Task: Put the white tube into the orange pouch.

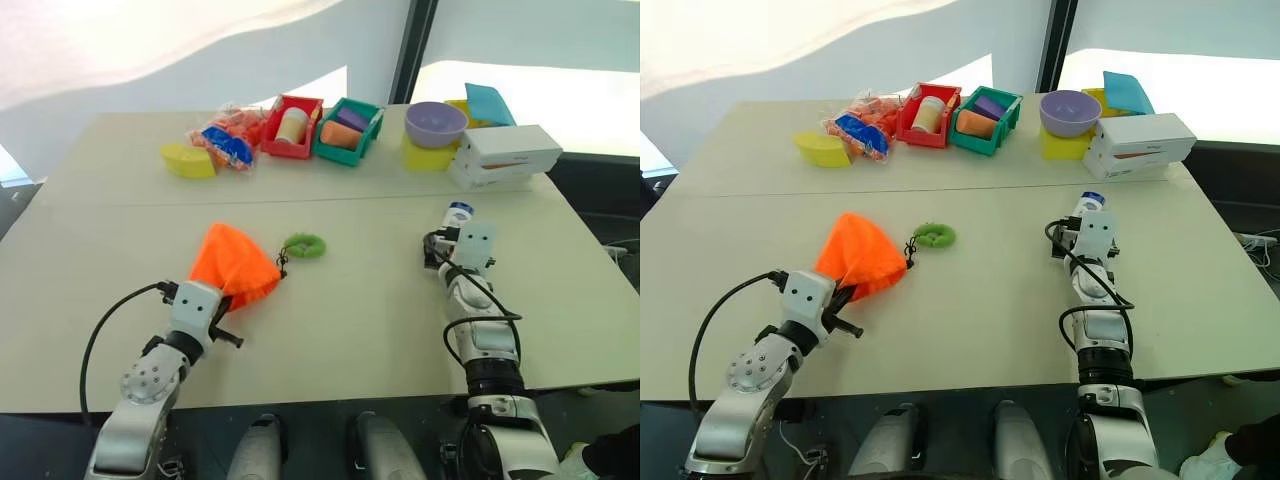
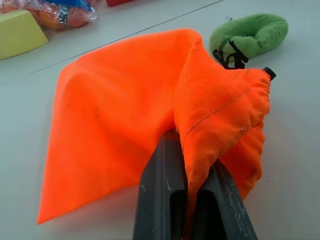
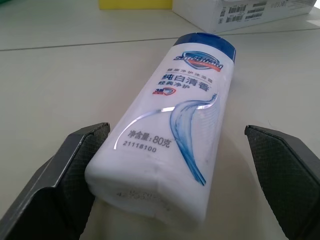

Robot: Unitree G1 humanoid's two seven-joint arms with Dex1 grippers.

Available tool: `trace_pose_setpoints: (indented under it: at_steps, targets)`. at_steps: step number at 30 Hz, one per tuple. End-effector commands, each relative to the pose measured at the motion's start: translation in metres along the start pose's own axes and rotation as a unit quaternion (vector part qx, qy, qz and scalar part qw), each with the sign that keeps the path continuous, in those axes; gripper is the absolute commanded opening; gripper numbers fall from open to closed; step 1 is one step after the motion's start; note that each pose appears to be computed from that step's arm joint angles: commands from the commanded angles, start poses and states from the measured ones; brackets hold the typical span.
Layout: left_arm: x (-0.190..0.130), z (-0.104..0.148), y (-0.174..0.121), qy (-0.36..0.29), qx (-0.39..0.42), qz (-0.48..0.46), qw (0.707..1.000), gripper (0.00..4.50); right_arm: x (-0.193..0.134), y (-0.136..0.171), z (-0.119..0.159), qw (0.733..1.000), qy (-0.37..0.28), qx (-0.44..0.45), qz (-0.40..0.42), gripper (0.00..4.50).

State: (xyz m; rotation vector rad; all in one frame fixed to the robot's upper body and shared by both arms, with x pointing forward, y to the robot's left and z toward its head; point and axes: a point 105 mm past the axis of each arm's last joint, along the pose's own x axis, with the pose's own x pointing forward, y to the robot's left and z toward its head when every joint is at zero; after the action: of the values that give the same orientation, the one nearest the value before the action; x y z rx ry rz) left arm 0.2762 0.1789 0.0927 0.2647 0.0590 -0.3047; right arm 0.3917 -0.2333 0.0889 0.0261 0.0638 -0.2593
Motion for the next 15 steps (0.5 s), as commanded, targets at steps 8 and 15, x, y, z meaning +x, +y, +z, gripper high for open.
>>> trace_pose_setpoints:
  at_steps: [8,15]
  targets:
    - [0.003,0.005,0.000,-0.020,0.001,0.003,1.000,0.00,-0.003,0.005,0.019,0.998,-0.049,0.024,0.024,1.64]
    - [-0.001,0.009,0.012,-0.037,-0.004,0.000,0.999,0.00,-0.055,0.081,0.039,0.941,-0.105,-0.056,0.318,1.64]
